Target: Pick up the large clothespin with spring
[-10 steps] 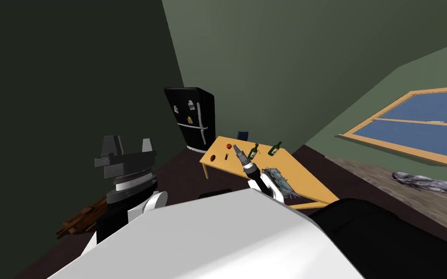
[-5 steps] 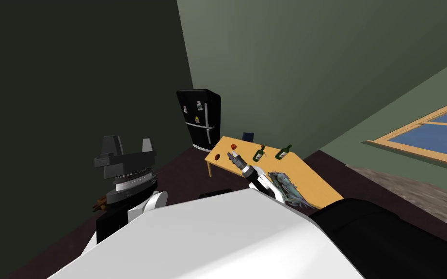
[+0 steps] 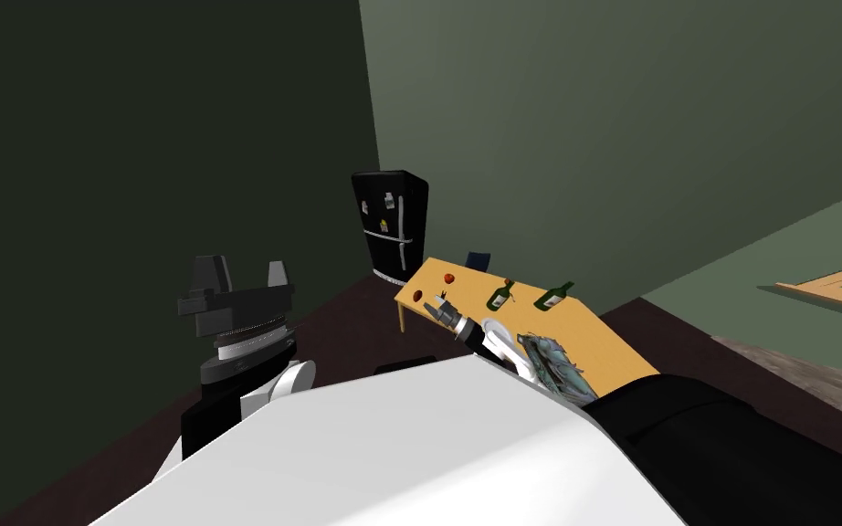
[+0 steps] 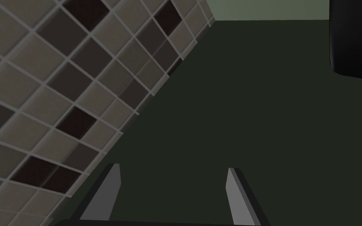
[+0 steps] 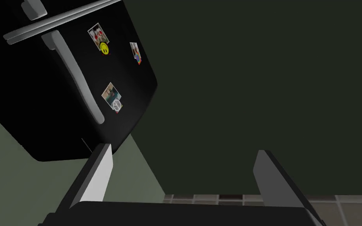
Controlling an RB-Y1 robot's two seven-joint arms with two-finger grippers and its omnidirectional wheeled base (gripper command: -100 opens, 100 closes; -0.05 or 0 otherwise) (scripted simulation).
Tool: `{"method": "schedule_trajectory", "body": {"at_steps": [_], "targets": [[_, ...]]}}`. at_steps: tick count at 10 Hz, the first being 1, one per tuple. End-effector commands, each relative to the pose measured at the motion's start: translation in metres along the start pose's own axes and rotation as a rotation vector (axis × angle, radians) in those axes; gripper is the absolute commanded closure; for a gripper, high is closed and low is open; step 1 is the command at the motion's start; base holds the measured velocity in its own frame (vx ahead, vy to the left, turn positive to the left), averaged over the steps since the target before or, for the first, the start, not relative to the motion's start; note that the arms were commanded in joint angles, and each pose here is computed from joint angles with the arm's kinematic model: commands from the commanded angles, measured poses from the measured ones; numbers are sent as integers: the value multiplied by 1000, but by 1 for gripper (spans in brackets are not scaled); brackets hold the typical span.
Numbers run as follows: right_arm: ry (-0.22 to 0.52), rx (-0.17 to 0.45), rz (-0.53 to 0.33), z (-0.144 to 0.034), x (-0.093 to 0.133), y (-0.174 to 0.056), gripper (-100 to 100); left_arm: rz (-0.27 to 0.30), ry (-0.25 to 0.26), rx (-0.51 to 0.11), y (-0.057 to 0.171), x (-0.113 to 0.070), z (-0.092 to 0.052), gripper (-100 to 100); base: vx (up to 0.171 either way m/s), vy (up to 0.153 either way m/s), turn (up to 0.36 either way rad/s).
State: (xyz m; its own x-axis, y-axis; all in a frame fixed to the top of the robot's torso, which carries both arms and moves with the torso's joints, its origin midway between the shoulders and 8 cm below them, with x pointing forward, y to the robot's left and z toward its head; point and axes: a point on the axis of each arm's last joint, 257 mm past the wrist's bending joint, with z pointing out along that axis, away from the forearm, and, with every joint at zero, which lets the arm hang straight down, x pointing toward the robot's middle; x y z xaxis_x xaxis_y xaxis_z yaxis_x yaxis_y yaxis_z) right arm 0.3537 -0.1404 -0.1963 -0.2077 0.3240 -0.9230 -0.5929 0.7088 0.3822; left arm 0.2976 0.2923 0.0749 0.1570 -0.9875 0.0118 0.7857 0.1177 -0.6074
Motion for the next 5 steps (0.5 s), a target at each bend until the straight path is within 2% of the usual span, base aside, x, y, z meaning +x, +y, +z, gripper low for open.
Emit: {"method": "schedule_trajectory", "body": {"at_steps": [1,2,3,4,5], "targets": [[50,1,-47,-2,16,-1,-100,0,0,0,0,0,0,0,-1,20,151],[130,6,-93,-10,42,-9,-100,0,0,0,0,0,0,0,2,20,272],[139,4,-116,-11,44,-9,-100,0,0,0,0,0,0,0,4,11,126],[221,7,-164,-23,70,-18,-100,0,0,0,0,0,0,0,9,18,265],[229,3,-185,-23,72,-18,-100,0,0,0,0,0,0,0,9,10,161]]}}
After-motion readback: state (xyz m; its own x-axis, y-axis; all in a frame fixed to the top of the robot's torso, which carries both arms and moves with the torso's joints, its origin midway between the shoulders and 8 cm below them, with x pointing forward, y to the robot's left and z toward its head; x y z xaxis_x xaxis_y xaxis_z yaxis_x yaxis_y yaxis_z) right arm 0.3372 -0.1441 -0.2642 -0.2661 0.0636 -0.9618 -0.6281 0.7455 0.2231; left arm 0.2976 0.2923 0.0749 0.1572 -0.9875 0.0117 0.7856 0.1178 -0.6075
